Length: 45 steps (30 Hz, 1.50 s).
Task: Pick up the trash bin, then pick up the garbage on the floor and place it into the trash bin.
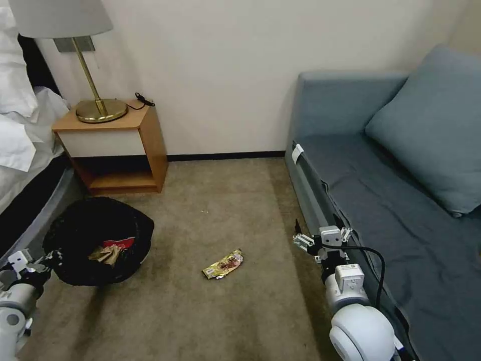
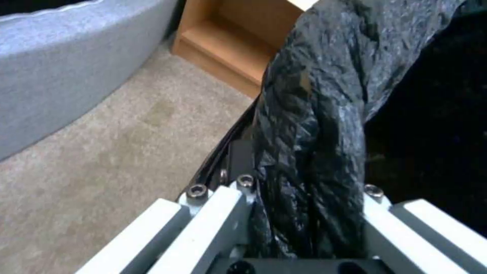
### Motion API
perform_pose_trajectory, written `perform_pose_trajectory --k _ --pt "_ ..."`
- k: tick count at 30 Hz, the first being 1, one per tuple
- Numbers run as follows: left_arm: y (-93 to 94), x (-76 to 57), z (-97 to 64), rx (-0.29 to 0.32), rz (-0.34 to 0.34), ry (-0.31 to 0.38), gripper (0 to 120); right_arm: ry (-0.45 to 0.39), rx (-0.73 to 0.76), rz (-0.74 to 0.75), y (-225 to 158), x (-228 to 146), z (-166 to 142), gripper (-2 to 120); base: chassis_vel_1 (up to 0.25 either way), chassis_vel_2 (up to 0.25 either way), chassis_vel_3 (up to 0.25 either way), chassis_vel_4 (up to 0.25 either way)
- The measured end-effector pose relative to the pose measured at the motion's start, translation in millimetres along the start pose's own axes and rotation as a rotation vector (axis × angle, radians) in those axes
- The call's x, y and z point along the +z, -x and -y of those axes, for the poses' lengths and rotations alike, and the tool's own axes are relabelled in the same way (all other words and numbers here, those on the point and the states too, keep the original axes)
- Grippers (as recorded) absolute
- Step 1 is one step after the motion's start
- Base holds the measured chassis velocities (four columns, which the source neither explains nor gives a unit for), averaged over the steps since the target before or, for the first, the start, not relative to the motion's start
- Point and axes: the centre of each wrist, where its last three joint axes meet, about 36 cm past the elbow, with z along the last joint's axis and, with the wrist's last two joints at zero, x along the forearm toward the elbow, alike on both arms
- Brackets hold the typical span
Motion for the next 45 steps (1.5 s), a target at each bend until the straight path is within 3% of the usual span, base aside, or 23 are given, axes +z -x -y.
perform_pose_trajectory --k 15,29,34,43,45 --pt "4.1 1.2 -1.5 -0.009 0.001 -0.008 2 0.0 -0.045 -0.007 11 0 -3 100 -0.065 0.067 0.064 -0.073" --pt "3.0 5.8 -5.8 -0.013 -0.001 -0.017 2 -0.017 -0.103 0.031 60 -15 11 100 -0.052 0.057 0.063 -0.053" --pt "3.4 6.8 -9.3 -0.009 -0.002 -0.016 2 -0.055 -0.207 0.044 91 -14 20 100 0.0 0.0 0.0 0.0" --pt "-1.5 13.0 -15.3 0.003 -0.006 0.003 2 -0.105 -0.465 0.023 159 -27 -15 100 0.0 0.0 0.0 0.0" --pt "-3.4 14.5 -16.7 0.01 -0.005 0.013 2 -0.068 -0.577 -0.078 175 -30 -27 100 0.0 0.0 0.0 0.0"
